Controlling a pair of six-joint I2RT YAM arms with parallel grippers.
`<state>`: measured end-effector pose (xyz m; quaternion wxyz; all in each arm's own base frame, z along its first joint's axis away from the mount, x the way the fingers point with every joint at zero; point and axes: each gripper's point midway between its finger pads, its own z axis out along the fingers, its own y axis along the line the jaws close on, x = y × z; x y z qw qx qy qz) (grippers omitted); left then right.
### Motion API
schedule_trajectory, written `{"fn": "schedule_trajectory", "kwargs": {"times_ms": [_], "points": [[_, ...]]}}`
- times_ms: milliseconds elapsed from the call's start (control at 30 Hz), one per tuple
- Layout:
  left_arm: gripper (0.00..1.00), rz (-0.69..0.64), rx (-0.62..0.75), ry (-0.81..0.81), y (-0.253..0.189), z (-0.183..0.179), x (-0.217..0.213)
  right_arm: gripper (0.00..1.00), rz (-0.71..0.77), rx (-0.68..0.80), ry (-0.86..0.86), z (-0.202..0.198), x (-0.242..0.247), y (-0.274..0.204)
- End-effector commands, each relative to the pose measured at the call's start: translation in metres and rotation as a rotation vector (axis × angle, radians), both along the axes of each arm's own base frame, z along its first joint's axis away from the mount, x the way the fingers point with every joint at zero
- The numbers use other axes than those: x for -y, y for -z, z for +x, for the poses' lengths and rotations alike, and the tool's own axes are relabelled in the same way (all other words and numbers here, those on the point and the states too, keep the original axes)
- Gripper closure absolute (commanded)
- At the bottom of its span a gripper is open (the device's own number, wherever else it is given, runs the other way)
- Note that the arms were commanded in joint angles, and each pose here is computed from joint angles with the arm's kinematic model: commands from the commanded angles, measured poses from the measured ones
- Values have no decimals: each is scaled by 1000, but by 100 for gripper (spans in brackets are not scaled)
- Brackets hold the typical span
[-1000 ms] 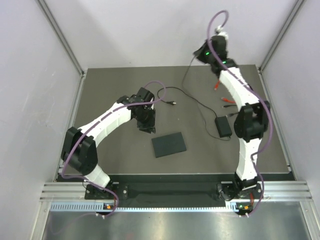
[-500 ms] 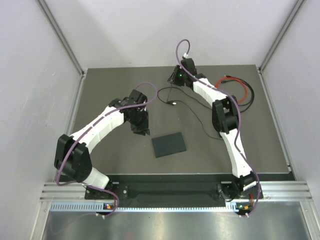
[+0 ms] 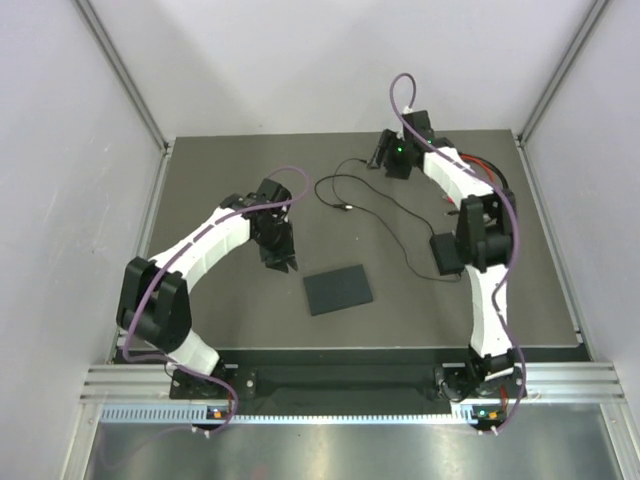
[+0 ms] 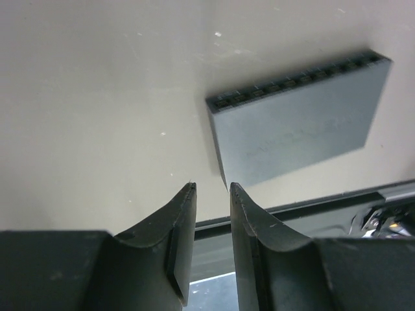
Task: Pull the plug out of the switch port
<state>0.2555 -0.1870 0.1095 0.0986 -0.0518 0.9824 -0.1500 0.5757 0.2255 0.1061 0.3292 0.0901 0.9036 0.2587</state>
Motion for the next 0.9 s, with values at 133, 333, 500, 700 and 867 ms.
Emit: {"fn": "schedule_trajectory", "kwargs": {"times_ms": [133,333,500,700,867], "points": [[71,-81,-129,-70,27,-3,13,41,-102,63,-238,-135,6,-96],[80,-107,-188,-153,46,-12,16,67,-163,-110,-407,-231,9,-40],[88,-47,-232,-163,62,-22,10,75,-166,-201,-486,-283,16,-9],[91,10,-295,-104,77,-32,18,81,-198,-278,-521,-322,23,27],[91,9,-295,-98,80,-27,24,84,-155,-327,-548,-331,16,46]]}}
